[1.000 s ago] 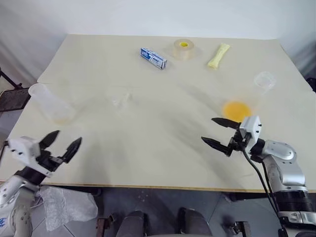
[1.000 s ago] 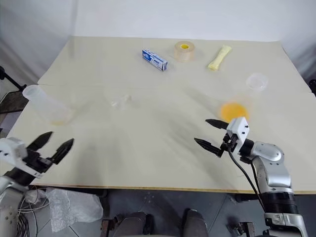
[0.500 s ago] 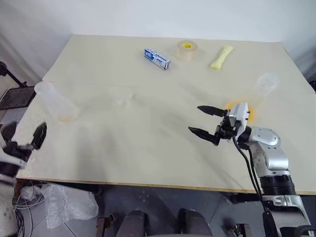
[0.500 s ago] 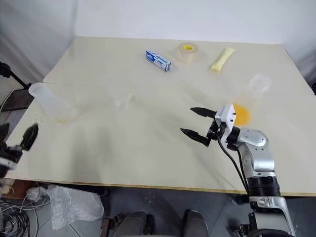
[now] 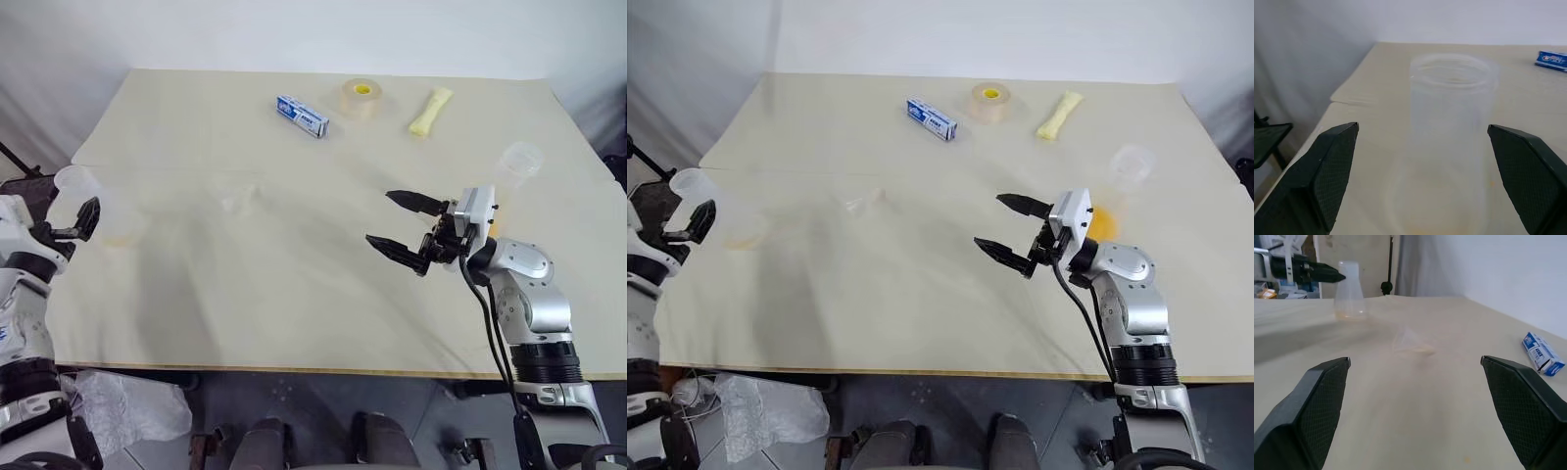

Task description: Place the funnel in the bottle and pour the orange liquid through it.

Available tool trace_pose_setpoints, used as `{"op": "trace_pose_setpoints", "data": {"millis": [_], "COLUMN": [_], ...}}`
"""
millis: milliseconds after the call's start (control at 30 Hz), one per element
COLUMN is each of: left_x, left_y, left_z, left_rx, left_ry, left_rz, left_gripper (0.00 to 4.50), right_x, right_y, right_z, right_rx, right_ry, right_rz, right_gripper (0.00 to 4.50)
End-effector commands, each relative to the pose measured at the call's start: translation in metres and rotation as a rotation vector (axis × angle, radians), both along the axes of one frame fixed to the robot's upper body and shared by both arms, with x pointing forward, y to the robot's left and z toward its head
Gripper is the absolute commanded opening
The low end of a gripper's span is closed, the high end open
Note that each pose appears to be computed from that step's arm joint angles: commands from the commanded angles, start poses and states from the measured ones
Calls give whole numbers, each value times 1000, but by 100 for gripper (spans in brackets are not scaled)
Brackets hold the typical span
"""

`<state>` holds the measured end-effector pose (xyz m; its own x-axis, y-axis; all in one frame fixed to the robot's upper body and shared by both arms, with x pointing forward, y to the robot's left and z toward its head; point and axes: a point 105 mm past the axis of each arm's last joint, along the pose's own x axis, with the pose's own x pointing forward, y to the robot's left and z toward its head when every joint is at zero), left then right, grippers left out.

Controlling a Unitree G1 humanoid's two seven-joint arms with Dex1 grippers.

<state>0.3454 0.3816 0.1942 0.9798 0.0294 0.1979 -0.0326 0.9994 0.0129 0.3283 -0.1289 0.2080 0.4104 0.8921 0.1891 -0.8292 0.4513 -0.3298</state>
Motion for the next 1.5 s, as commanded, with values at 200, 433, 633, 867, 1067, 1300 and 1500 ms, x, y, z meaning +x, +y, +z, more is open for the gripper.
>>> {"op": "trace_pose_setpoints", "data": {"millis": [200,433,633,867,1067,1300,1500], "left_x": [17,17,12,19,26,28,41], "left_y": [-4,-12,-42,-118,-205,-285,-327], "left_z": [18,30,58,92,110,88,50], "left_rx": [39,59,159,261,239,225,259], "left_ry": [-56,-104,-153,-152,-210,-158,-59], "left_rz": [-41,-131,-344,-653,-961,-1219,-1265], "left_gripper": [450,265,229,229,229,229,229], "right_x": [-3,-4,-4,-6,-20,-38,-54], "right_y": [8,3,-1,-11,-30,-49,-53], "right_z": [16,16,18,21,9,-3,0], "right_rx": [34,29,31,21,-42,-77,-15], "right_ry": [-61,-66,-74,-76,-13,46,13], "right_rz": [18,-3,-16,-27,-10,-32,-74], "right_gripper": [447,450,450,450,450,450,450]}}
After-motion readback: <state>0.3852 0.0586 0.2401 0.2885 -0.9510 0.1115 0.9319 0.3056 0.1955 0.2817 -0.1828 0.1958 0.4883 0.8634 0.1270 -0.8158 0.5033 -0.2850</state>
